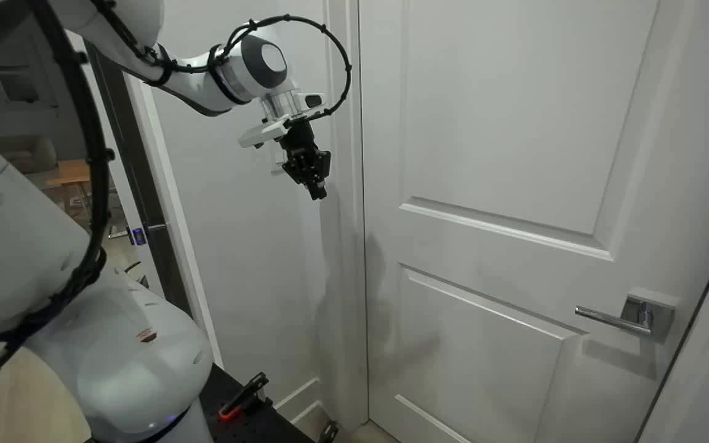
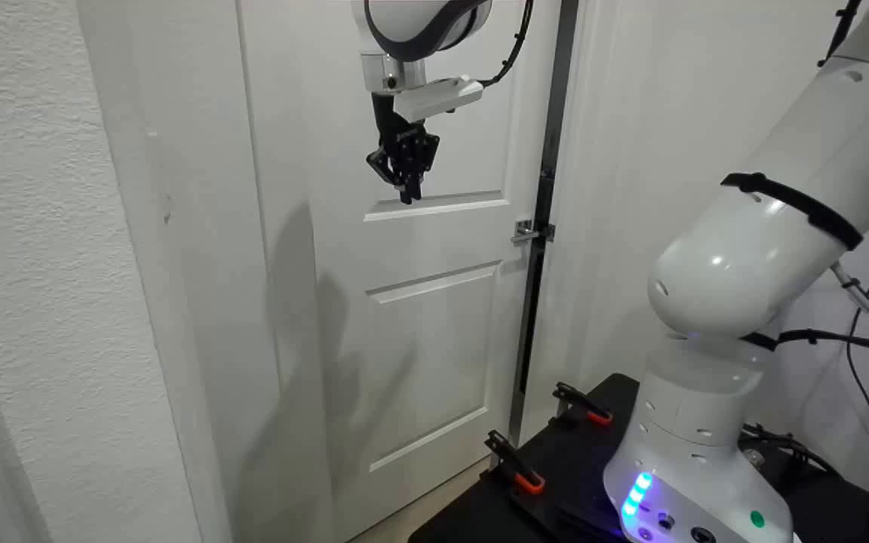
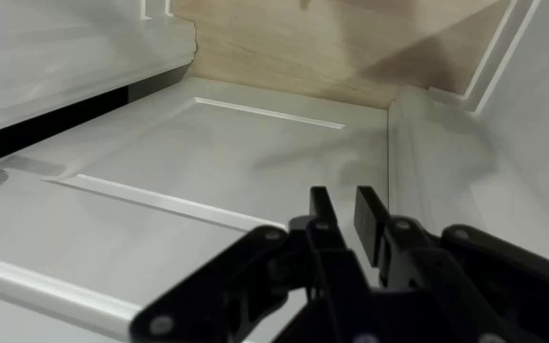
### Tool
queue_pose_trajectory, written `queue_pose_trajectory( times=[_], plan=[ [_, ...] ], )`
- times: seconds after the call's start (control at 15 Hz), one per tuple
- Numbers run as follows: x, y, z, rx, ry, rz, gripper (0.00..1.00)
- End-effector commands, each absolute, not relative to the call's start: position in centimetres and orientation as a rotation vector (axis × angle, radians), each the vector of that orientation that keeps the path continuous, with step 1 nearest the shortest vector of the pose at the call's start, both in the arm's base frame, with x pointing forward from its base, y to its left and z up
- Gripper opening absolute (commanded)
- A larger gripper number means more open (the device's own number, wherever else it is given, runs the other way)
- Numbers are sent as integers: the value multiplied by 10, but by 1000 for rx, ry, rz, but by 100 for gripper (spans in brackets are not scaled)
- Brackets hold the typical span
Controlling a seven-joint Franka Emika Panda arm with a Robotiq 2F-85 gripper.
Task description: Close and open the door.
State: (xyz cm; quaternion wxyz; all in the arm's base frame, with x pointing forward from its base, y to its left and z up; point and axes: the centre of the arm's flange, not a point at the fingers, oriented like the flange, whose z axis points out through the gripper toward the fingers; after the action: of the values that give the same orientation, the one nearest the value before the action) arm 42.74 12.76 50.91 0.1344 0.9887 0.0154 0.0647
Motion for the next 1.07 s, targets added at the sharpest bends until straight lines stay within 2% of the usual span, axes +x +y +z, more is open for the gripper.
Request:
queue_pose_trajectory(
  times=[0.0, 0.33, 0.4, 0.47, 0.53, 0.93, 1.0],
  plan=[
    [427, 127, 509, 2866, 44, 188, 22],
    [427, 127, 509, 2866, 44, 188, 22],
    [427, 127, 509, 2866, 44, 188, 47],
    [432, 124, 508, 2839, 33, 192, 47],
    [435, 118, 507, 2813, 21, 198, 53],
    [451, 43, 495, 2611, -118, 183, 98],
    [453, 31, 491, 2581, -150, 177, 100]
  ],
)
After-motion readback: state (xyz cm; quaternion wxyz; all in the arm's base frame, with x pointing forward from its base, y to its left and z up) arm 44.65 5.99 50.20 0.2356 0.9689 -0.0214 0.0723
